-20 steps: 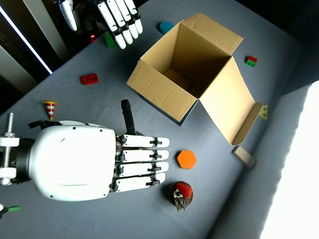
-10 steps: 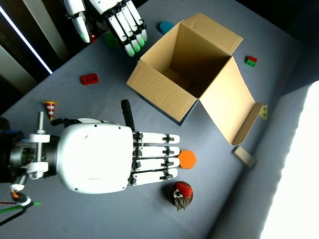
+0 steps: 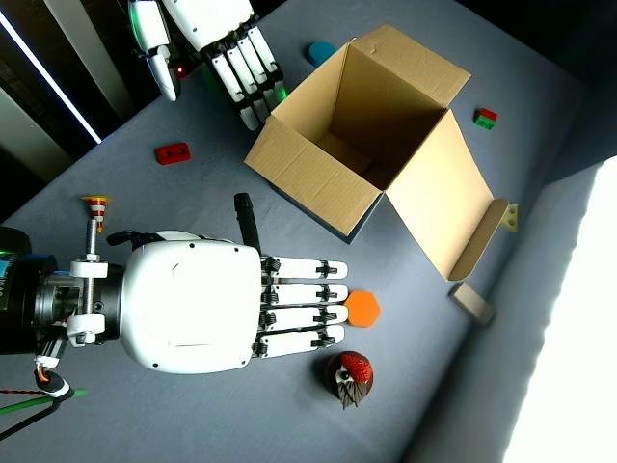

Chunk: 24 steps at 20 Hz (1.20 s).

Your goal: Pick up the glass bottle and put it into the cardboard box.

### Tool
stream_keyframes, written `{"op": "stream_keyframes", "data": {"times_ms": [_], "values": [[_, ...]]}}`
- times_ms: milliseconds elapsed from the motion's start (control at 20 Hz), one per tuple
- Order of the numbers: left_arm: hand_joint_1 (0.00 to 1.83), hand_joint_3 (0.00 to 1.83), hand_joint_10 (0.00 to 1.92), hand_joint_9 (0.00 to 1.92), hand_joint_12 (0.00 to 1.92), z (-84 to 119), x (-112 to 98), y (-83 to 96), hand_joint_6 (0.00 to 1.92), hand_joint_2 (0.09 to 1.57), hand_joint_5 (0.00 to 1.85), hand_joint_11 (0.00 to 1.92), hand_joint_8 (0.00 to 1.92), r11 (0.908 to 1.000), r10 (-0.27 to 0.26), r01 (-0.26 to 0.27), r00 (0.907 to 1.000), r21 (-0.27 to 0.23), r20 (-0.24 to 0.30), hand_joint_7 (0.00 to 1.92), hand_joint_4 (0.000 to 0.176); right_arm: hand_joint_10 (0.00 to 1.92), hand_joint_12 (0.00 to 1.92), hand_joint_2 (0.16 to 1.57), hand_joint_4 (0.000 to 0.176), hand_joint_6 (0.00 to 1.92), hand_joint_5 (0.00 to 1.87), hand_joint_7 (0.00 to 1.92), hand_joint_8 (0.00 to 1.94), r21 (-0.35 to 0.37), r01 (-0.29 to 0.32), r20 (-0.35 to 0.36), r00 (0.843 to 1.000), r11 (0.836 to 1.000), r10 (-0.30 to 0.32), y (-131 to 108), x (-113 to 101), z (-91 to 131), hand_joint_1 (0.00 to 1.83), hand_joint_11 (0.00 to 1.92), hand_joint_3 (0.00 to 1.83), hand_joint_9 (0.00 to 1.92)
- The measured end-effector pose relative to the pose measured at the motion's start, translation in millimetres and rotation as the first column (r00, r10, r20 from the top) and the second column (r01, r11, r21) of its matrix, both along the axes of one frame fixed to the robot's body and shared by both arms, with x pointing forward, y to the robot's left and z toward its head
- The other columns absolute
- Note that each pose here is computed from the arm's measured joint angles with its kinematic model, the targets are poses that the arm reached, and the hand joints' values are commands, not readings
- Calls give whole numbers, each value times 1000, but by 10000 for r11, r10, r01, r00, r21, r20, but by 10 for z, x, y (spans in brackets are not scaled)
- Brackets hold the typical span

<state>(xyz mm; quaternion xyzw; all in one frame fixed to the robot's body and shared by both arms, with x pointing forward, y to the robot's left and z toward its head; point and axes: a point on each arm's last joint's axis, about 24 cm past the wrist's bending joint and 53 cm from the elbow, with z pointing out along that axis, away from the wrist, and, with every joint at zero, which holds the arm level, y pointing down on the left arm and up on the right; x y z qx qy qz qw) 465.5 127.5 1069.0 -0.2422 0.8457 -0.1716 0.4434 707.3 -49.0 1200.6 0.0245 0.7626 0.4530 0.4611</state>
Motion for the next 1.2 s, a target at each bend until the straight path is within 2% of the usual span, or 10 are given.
{"op": "stream_keyframes", "data": {"times_ms": [600,650,700,750,800,850,900,950,1000,1200], "values": [[70,0,0,85,230,-79,234,158,0,1284,80,0,0,9995,265,-267,9996,143,106,106,0,16,255,986,0,5,156,169,5,54,-17,20,10000,10000,17,4,-2,13,1056,0,0,134],[70,0,0,83,230,-76,239,167,0,1284,80,0,0,9994,327,-328,9994,62,108,106,0,34,418,997,0,23,211,238,22,59,-20,25,10000,10000,20,4,-2,15,1045,0,0,185],[70,0,0,82,230,-84,261,180,0,1284,80,0,0,9990,439,-438,9990,-56,113,106,0,77,834,1011,0,64,333,392,55,62,-19,23,10000,10000,19,4,-2,15,1065,0,5,300],[70,0,0,81,231,-91,277,192,1,1284,82,0,0,9988,481,-480,9988,-62,117,106,0,139,1224,1031,0,116,472,542,93,79,-29,34,10000,10000,29,7,-3,20,1091,0,12,437],[70,0,0,81,232,-91,280,191,1,1285,83,0,0,9988,476,-475,9988,-67,121,106,0,308,1437,1054,0,191,593,704,96,76,-30,36,10000,10000,30,7,-3,20,1119,67,12,555],[70,0,0,81,233,-96,276,181,2,1285,86,0,0,9989,452,-451,9989,-104,90,106,0,755,1506,1081,0,365,705,902,147,76,-30,36,10000,10000,30,7,-3,20,1160,332,9,639],[70,0,0,81,233,-99,275,177,2,1285,86,0,0,9990,437,-436,9990,-113,75,106,0,755,1506,1081,0,365,705,902,147,87,-32,36,10000,10000,32,7,-4,21,1160,332,9,639],[70,0,0,81,231,-100,274,174,2,1285,86,0,0,9990,427,-426,9991,-118,73,104,0,981,1528,1142,0,1068,770,967,861,82,-31,36,10000,10000,31,7,-3,20,1195,552,13,726],[70,0,0,81,230,-100,274,173,3,1285,87,0,0,9990,426,-425,9991,-123,70,103,0,1083,1528,1159,0,1185,808,956,1069,79,-32,39,10000,10000,31,7,-3,20,1198,634,7,764],[69,0,0,81,225,-120,297,195,5,1285,94,0,0,9983,542,-540,9985,-211,75,103,0,1301,1540,1140,0,1175,878,1010,1018,154,29,48,10000,9999,-30,-35,-1,46,1362,709,1,784]]}}
